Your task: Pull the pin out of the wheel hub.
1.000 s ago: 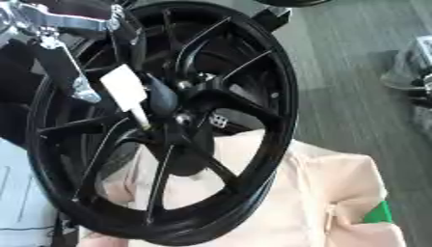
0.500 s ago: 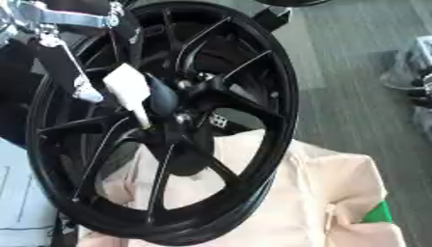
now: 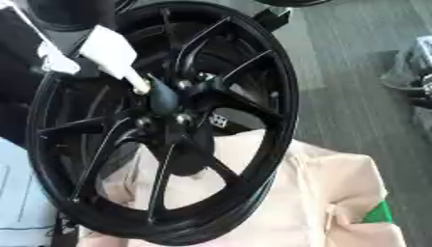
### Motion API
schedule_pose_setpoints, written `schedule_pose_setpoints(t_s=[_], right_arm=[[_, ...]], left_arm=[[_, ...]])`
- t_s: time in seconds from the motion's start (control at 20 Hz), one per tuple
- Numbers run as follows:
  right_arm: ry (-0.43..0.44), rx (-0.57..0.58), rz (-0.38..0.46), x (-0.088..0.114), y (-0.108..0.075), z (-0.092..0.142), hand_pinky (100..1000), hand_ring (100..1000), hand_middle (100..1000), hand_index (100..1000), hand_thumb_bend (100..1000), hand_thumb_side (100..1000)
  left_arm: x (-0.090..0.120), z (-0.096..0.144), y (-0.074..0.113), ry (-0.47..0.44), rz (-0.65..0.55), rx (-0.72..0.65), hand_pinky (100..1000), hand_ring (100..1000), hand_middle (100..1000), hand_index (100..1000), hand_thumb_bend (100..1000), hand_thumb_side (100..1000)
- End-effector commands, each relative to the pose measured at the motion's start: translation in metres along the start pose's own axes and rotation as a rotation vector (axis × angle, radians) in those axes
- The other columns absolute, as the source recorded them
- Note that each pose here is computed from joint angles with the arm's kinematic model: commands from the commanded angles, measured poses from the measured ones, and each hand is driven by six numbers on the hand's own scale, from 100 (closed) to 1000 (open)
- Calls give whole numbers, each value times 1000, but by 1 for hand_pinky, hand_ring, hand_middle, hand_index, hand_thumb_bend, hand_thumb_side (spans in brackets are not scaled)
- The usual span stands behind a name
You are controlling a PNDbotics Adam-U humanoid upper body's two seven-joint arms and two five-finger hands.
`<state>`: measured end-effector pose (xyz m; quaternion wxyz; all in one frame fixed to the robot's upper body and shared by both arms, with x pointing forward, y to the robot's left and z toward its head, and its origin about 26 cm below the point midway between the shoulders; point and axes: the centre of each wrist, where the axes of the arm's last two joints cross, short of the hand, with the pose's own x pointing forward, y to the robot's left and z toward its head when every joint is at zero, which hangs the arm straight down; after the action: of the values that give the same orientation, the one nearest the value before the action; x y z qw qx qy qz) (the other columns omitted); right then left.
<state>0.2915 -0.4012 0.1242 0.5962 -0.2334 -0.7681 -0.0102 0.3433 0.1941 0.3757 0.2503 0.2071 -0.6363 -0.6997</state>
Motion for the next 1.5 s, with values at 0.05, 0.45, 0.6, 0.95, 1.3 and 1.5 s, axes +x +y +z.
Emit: schedule_pose_setpoints(t_s=[0.05, 0.45, 0.6, 0.95, 1.3, 1.5], right_arm=[[-23, -13, 26, 7, -8, -3, 721, 672, 632, 744, 100, 695], [-26, -10, 26, 7, -7, -4, 721, 672, 632, 744, 100, 695], [-15, -57, 31, 3, -16, 0, 720, 672, 632, 744, 100, 692], [-8, -109, 21, 0, -20, 4, 721, 673, 633, 744, 100, 688], [-21, -78, 16, 4, -15, 1, 720, 673, 633, 743, 100, 689], [-26, -68, 10, 6, -13, -1, 720, 673, 634, 743, 100, 686]], left_arm=[[-5, 36, 23, 66, -6, 126, 683, 675, 548, 306, 408, 100], [-4, 55, 26, 84, 14, 201, 683, 675, 548, 306, 408, 100], [-24, 70, 24, 200, 38, 231, 670, 667, 542, 320, 399, 100], [-103, 143, 3, 687, 164, 368, 654, 658, 530, 326, 305, 100], [-161, 214, -50, 1056, 344, 491, 660, 658, 534, 341, 326, 100], [-181, 239, -91, 1129, 442, 494, 713, 740, 657, 640, 367, 100]])
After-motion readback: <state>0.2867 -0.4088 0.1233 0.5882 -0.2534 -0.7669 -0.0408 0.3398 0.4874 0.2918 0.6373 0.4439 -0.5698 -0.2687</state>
